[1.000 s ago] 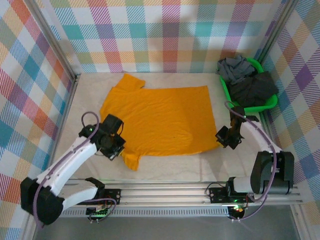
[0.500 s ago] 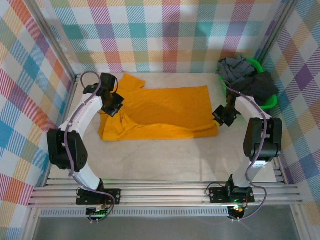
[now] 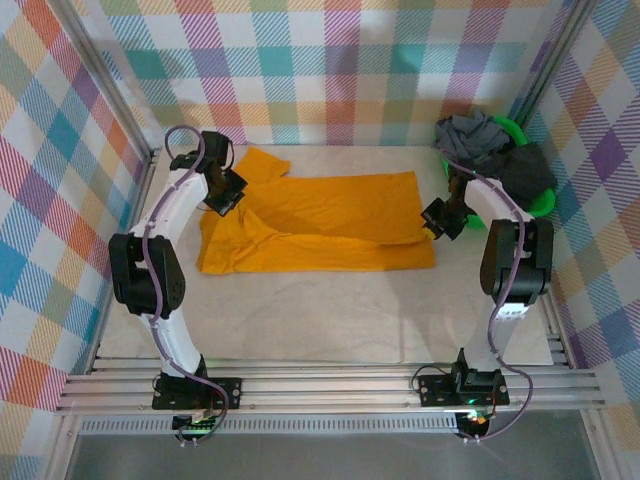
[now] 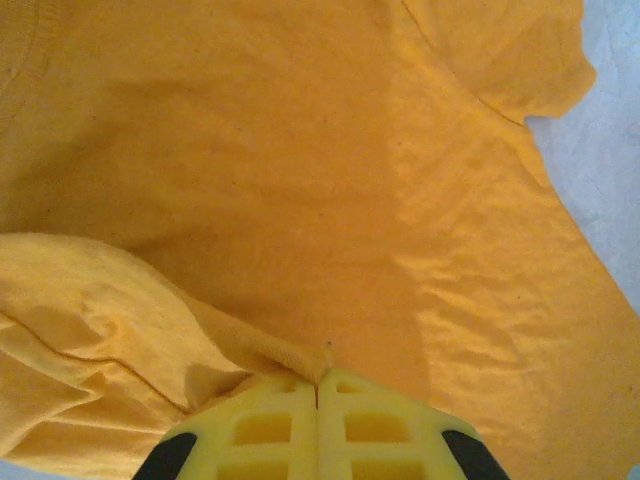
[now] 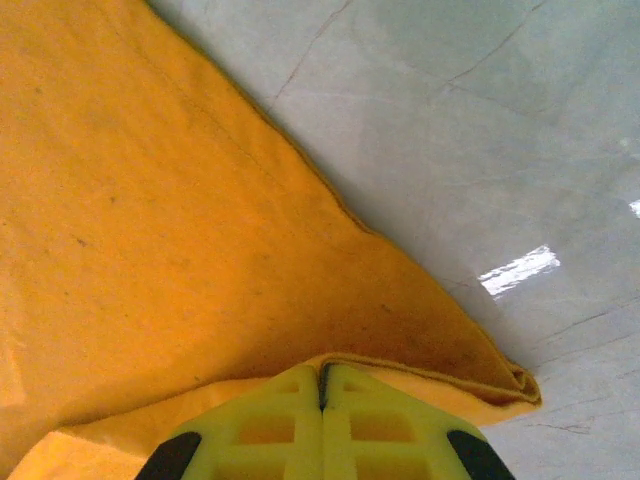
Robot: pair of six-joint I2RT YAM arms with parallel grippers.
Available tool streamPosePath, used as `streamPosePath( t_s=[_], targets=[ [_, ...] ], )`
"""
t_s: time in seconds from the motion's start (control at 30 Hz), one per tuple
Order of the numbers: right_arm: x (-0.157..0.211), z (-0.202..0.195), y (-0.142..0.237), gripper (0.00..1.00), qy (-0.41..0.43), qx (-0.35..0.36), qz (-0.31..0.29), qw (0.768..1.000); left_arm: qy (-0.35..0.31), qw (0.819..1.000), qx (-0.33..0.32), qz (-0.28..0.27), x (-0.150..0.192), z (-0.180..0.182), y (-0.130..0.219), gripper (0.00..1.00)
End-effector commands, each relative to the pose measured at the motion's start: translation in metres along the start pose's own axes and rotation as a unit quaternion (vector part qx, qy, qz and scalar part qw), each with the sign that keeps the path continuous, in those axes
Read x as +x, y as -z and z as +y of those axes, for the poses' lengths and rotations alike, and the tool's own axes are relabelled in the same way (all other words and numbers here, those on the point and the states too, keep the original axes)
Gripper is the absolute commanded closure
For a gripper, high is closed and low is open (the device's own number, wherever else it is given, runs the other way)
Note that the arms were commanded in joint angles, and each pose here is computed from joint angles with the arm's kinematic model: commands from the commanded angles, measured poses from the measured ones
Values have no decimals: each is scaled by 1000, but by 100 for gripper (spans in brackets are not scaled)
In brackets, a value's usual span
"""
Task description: Fold and stack the t-shirts
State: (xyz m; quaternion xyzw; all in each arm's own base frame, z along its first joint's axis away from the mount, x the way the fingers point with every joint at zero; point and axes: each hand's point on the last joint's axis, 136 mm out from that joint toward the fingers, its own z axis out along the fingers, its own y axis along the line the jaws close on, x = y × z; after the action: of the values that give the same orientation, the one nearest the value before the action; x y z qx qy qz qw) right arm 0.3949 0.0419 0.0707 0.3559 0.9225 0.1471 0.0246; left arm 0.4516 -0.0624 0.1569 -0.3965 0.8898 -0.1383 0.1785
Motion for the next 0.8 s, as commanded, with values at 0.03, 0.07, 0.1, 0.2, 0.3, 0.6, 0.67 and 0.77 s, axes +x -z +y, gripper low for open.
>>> streamPosePath(
  t_s=[0.03,0.07,0.1,0.2,0.3,0.6,0.67,0.77],
  targets=[
    [-7,6,-2,100,-5,0,2,1000,-5,1000,-14,-3,-8,6,-1,100],
    [-8,7,-2,100,-5,1,1,1000,-5,1000,-15,-4,-9,6,-2,100],
    [-9,7,-2,100,-4,2,0,1000,-3,1000,-16,-4,-11,7,-2,100],
    [-12,7,-3,100,-4,7,-1,1000,-3,1000,-19,-3,-13,8,-6,100],
    [-13,7,-6,100,-4,10,0,1000,-5,1000,-21,-2,-15,7,-10,100],
    [-22,6,-2,68,3,21,-23,1000,-21,999,-34,7,-24,4,-21,83],
    [-24,13,11,58,23,12,-44,999,-26,999,-45,0,-28,8,-13,58],
    [-18,16,30,45,55,8,-59,997,-22,998,-64,-4,-26,29,3,43]
  ],
)
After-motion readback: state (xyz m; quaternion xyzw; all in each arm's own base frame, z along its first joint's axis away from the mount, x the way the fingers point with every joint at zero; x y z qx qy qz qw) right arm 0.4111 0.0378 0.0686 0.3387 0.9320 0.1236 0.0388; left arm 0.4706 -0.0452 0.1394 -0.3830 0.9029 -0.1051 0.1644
